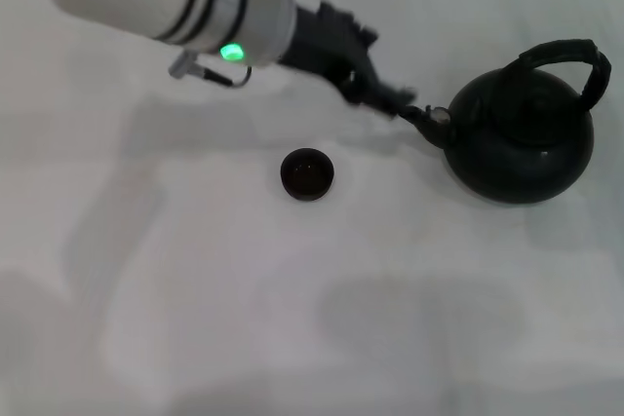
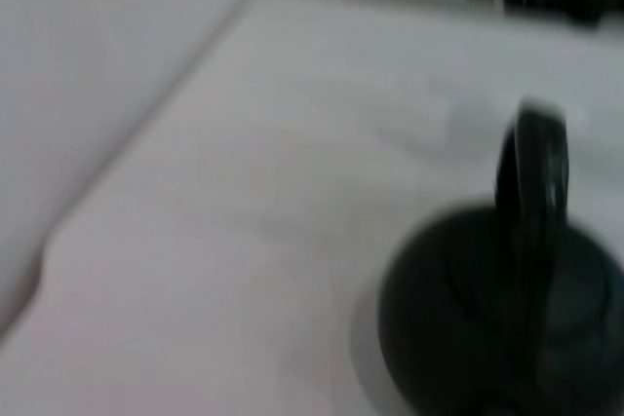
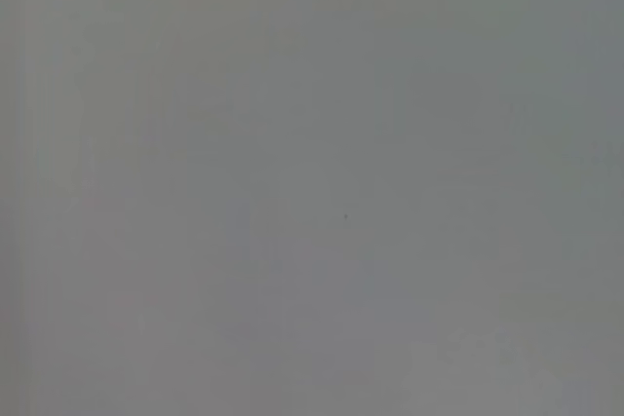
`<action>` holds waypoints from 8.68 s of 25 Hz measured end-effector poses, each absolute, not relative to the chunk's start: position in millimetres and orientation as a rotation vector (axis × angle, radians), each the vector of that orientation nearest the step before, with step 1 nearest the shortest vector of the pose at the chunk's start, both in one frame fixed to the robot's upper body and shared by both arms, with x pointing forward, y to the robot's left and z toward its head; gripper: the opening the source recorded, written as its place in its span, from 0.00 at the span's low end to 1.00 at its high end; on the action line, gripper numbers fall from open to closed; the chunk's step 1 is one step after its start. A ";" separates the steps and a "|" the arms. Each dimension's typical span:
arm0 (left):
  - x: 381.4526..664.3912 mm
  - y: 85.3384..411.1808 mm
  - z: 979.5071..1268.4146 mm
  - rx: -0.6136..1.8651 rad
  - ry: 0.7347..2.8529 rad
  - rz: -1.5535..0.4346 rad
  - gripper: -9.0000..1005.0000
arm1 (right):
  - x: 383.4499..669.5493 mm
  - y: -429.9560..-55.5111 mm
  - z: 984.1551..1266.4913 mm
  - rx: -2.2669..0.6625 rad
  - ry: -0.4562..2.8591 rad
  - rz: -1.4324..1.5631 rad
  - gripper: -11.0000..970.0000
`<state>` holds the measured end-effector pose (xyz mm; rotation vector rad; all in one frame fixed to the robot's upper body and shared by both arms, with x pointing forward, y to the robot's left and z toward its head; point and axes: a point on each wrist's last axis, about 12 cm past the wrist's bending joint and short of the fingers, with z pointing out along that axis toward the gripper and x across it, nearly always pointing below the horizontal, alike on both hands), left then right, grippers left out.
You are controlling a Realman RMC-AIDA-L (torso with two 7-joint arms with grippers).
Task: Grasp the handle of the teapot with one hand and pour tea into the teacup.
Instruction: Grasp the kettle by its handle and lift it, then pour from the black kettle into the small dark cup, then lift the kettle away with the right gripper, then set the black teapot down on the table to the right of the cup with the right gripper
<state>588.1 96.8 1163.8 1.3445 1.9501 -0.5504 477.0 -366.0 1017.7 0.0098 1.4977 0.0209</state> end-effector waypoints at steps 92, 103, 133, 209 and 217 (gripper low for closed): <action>564.8 301.4 1052.6 -0.168 1.527 -0.548 0.88 | 509.0 -278.7 1036.3 -0.384 1.490 0.648 0.21; 564.1 298.6 1050.9 -0.159 1.536 -0.555 0.88 | 539.4 -252.5 1045.3 -0.608 1.458 0.467 0.19; 562.4 294.5 1045.0 -0.160 1.566 -0.561 0.88 | 538.5 -239.0 1052.2 -0.898 1.221 0.181 0.15; 560.1 295.7 1042.2 -0.158 1.578 -0.558 0.88 | 536.5 -246.9 1049.0 -0.582 1.434 0.539 0.13; 558.4 295.7 1040.5 -0.156 1.583 -0.558 0.88 | 525.0 -281.1 1038.1 -0.324 1.522 0.599 0.13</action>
